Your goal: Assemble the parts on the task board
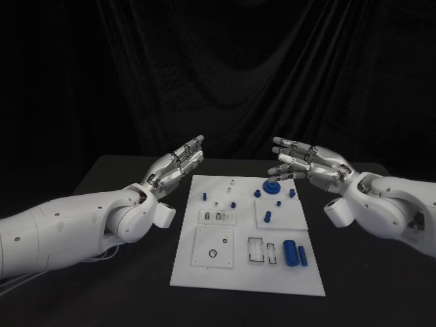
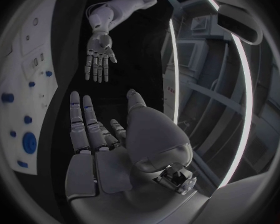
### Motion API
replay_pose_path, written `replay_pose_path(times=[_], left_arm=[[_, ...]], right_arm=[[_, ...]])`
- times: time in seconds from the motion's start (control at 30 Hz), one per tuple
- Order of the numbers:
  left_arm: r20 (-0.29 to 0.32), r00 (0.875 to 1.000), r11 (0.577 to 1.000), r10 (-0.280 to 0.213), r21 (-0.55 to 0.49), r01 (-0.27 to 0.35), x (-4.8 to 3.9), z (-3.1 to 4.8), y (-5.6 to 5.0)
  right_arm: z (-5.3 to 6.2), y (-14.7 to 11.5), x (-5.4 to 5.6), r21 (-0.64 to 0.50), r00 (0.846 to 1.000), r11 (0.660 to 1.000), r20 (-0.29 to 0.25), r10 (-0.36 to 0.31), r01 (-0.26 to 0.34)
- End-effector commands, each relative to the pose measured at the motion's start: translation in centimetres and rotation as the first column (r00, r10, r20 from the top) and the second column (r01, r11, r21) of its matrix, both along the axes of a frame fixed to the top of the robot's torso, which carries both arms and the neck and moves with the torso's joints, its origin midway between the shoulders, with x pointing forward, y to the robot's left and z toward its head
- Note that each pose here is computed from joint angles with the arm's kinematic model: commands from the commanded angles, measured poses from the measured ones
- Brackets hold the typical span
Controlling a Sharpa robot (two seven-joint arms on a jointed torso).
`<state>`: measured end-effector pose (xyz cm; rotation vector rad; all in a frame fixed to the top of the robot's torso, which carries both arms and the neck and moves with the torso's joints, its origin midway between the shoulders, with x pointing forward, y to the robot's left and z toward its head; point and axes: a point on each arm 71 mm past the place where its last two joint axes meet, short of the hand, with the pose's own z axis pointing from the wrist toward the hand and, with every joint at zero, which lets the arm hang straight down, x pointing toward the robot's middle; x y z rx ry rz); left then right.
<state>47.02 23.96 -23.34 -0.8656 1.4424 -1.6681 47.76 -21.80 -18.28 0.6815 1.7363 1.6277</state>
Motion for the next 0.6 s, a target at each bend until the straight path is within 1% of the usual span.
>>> replay_pose_path(times=[0.03, 0.07, 0.17, 0.2, 0.27, 0.3, 0.37, 0.43, 0.47, 0.5, 0.53, 0.57, 0.6], left_arm=[[0.230, 0.973, 1.000, 0.023, -0.008, -0.022, -0.52, 1.51, 0.9], [0.235, 0.972, 1.000, 0.030, -0.001, -0.030, -0.66, 1.57, 1.1], [0.249, 0.968, 0.999, 0.038, 0.019, -0.044, -1.16, 1.79, 1.5], [0.256, 0.966, 0.999, 0.038, 0.027, -0.047, -1.36, 1.89, 1.6], [0.266, 0.963, 0.998, 0.038, 0.039, -0.050, -1.68, 2.07, 1.6], [0.273, 0.961, 0.998, 0.038, 0.044, -0.052, -1.86, 2.18, 1.7], [0.281, 0.959, 0.997, 0.039, 0.049, -0.055, -2.02, 2.31, 1.7], [0.291, 0.956, 0.997, 0.043, 0.055, -0.061, -2.17, 2.50, 1.8], [0.295, 0.955, 0.996, 0.043, 0.057, -0.063, -2.21, 2.56, 1.9], [0.298, 0.954, 0.996, 0.044, 0.058, -0.064, -2.24, 2.64, 1.9], [0.299, 0.953, 0.996, 0.044, 0.059, -0.065, -2.27, 2.70, 2.0], [0.300, 0.953, 0.996, 0.044, 0.059, -0.065, -2.28, 2.72, 2.0], [0.302, 0.952, 0.996, 0.044, 0.060, -0.065, -2.32, 2.78, 2.1]], right_arm=[[0.9, -0.1, 0.4, -0.395, 0.983, 0.919, 0.157, 0.091, -0.022], [1.5, -0.2, 0.7, -0.455, 0.975, 0.890, 0.193, 0.108, -0.009], [3.0, -0.6, 1.2, -0.602, 0.941, 0.797, 0.296, 0.163, 0.051], [3.5, -0.7, 1.3, -0.649, 0.922, 0.756, 0.339, 0.186, 0.087], [4.3, -0.8, 1.5, -0.705, 0.885, 0.692, 0.410, 0.220, 0.156], [4.7, -0.9, 1.7, -0.729, 0.858, 0.655, 0.453, 0.242, 0.200], [5.1, -0.8, 1.9, -0.749, 0.823, 0.613, 0.499, 0.271, 0.252], [5.7, -0.7, 2.1, -0.763, 0.761, 0.552, 0.565, 0.319, 0.336], [6.0, -0.7, 2.1, -0.763, 0.732, 0.527, 0.592, 0.336, 0.375], [6.2, -0.6, 2.2, -0.758, 0.694, 0.495, 0.623, 0.359, 0.424], [6.4, -0.6, 2.2, -0.752, 0.665, 0.472, 0.644, 0.378, 0.460], [6.5, -0.5, 2.2, -0.749, 0.651, 0.461, 0.653, 0.388, 0.477], [6.7, -0.4, 2.2, -0.742, 0.626, 0.443, 0.667, 0.405, 0.504]])
